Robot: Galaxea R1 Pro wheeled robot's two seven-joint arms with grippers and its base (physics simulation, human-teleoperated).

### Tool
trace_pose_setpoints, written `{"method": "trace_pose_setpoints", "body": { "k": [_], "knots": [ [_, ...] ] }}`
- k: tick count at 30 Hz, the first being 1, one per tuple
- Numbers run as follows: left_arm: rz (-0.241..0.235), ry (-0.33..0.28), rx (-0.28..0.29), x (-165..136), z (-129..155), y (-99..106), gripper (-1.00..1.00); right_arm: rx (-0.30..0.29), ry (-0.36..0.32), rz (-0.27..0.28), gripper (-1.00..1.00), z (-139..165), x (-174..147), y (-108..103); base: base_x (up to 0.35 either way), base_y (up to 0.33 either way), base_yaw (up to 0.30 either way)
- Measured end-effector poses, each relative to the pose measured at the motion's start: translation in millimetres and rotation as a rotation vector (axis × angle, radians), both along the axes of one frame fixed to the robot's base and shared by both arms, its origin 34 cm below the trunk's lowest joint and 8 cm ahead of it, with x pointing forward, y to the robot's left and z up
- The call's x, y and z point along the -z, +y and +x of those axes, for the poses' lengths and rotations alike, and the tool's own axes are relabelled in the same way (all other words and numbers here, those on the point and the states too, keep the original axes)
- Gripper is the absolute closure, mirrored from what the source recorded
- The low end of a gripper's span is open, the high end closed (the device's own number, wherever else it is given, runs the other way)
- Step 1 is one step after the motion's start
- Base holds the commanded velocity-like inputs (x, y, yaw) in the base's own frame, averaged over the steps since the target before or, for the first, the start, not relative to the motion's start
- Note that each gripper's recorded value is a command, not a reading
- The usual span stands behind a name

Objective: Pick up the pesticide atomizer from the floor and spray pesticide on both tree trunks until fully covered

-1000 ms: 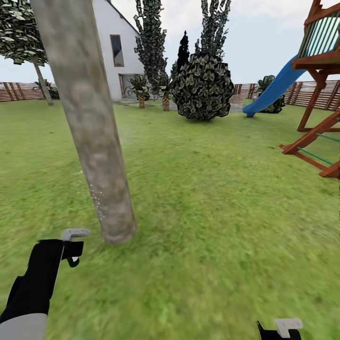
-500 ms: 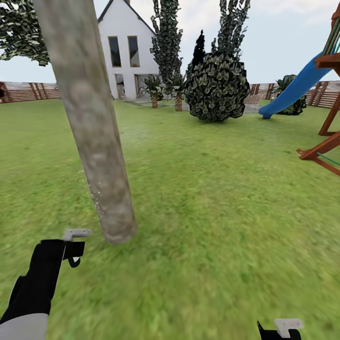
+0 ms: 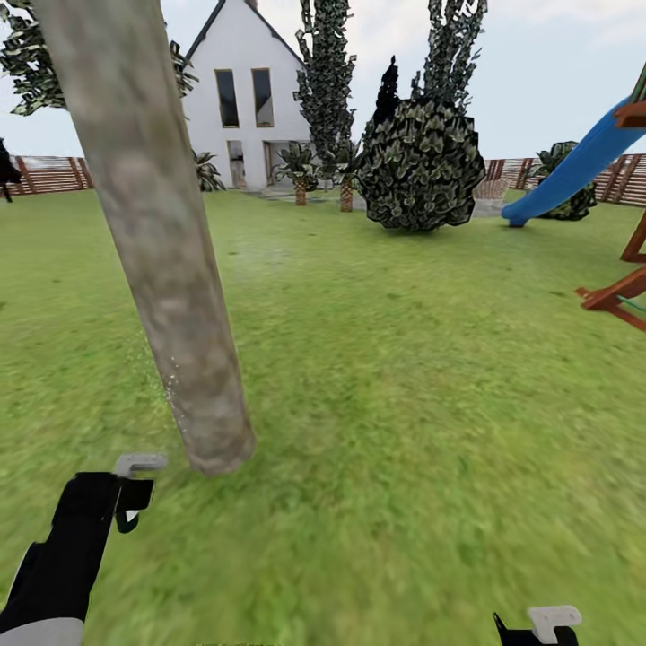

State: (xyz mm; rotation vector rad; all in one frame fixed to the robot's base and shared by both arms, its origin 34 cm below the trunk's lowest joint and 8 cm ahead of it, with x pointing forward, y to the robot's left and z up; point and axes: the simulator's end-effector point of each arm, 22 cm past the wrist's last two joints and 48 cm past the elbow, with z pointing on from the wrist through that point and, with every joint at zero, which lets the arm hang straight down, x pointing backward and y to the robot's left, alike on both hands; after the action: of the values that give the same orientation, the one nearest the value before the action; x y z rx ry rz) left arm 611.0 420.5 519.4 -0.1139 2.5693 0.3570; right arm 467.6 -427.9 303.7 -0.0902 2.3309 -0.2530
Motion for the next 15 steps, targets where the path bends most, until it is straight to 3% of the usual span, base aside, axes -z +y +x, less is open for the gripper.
{"method": "trace_pose_setpoints", "body": {
  "k": [8, 15],
  "knots": [
    [0.001, 0.005, 0.005, 1.7, -0.7, -3.5, 1.0, 0.004, -0.003, 0.003, -1.0, 0.7, 0.2, 2.4, 0.021, -0.245, 0.059],
    [-0.007, 0.003, 0.006, 2.4, 0.2, -6.9, 1.0, 0.005, -0.002, 0.003, -1.0, 0.5, 0.4, 2.4, 0.286, -0.08, 0.0]
  ]
}}
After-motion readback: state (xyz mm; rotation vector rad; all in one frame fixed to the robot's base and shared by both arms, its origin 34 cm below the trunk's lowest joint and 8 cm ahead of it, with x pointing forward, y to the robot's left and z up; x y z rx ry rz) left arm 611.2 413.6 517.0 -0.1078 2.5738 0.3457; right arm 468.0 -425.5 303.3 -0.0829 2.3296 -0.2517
